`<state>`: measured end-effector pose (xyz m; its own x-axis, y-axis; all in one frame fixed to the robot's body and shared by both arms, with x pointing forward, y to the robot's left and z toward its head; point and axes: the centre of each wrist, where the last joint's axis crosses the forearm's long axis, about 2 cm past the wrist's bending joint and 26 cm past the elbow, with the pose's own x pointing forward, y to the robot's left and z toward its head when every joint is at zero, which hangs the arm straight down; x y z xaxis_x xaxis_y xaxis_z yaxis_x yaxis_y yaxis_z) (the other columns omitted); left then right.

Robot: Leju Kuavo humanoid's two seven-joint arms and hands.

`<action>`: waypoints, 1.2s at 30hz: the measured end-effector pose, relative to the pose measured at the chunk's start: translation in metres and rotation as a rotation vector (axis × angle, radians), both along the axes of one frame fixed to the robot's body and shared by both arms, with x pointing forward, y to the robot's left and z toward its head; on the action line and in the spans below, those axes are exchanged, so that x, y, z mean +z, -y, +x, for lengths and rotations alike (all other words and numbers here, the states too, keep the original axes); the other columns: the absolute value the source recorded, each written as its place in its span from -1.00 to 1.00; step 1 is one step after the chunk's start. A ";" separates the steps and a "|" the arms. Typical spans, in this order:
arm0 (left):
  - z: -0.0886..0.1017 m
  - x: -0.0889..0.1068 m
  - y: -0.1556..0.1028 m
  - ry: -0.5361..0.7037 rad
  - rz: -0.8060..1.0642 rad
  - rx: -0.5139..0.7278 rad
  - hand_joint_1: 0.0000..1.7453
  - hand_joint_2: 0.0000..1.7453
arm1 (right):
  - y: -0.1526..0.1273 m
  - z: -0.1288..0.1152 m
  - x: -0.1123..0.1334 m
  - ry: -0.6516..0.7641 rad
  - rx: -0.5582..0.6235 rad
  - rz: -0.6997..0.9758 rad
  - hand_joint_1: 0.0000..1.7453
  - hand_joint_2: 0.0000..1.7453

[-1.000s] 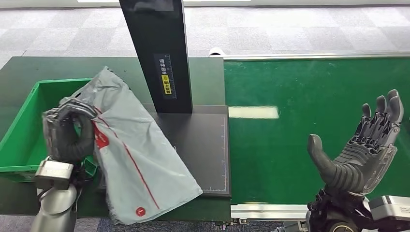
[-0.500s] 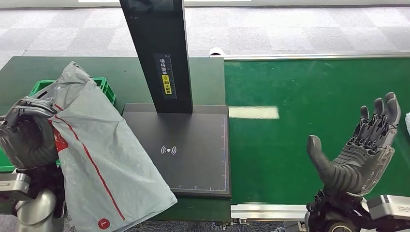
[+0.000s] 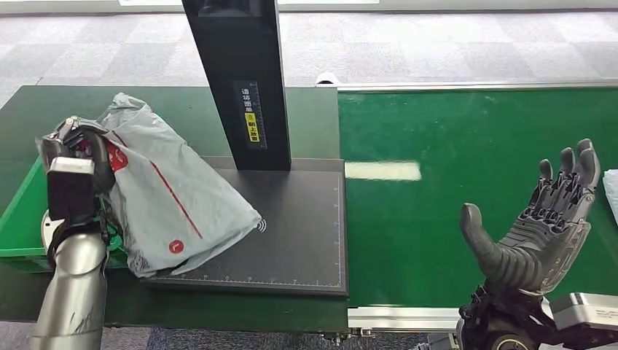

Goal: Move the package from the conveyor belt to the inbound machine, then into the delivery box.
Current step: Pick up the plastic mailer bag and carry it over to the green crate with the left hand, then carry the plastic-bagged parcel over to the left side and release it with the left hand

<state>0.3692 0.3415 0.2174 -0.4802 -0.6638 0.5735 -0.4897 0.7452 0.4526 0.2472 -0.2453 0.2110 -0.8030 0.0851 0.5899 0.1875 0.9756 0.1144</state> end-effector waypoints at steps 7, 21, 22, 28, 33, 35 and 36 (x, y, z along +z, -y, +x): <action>0.069 -0.002 -0.053 -0.422 0.096 0.294 1.00 1.00 | -0.006 0.007 0.002 -0.016 0.034 -0.006 -1.00 1.00; 0.068 -0.029 -0.092 -0.666 -0.003 0.416 1.00 1.00 | -0.012 0.015 0.003 -0.020 0.060 -0.015 -1.00 1.00; 0.067 -0.031 -0.094 -0.685 -0.023 0.437 1.00 1.00 | -0.012 0.016 0.004 -0.022 0.062 -0.016 -1.00 1.00; 0.059 -0.039 -0.110 -0.716 -0.161 0.579 1.00 1.00 | -0.015 0.019 0.006 -0.029 0.065 -0.019 -1.00 1.00; 0.055 -0.039 -0.120 -0.681 -0.227 0.625 1.00 1.00 | -0.016 0.020 0.007 -0.034 0.063 -0.020 -1.00 1.00; 0.053 -0.039 -0.124 -0.680 -0.245 0.648 1.00 1.00 | -0.016 0.020 0.007 -0.034 0.063 -0.021 -1.00 1.00; 0.052 -0.038 -0.127 -0.682 -0.255 0.663 1.00 1.00 | -0.016 0.020 0.006 -0.036 0.064 -0.021 -1.00 1.00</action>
<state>0.4217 0.4682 0.1790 0.4316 -0.4971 0.7528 -0.5375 0.5285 0.6571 0.2676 -0.2294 0.2174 -0.7856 0.0470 0.6169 0.1285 0.9878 0.0884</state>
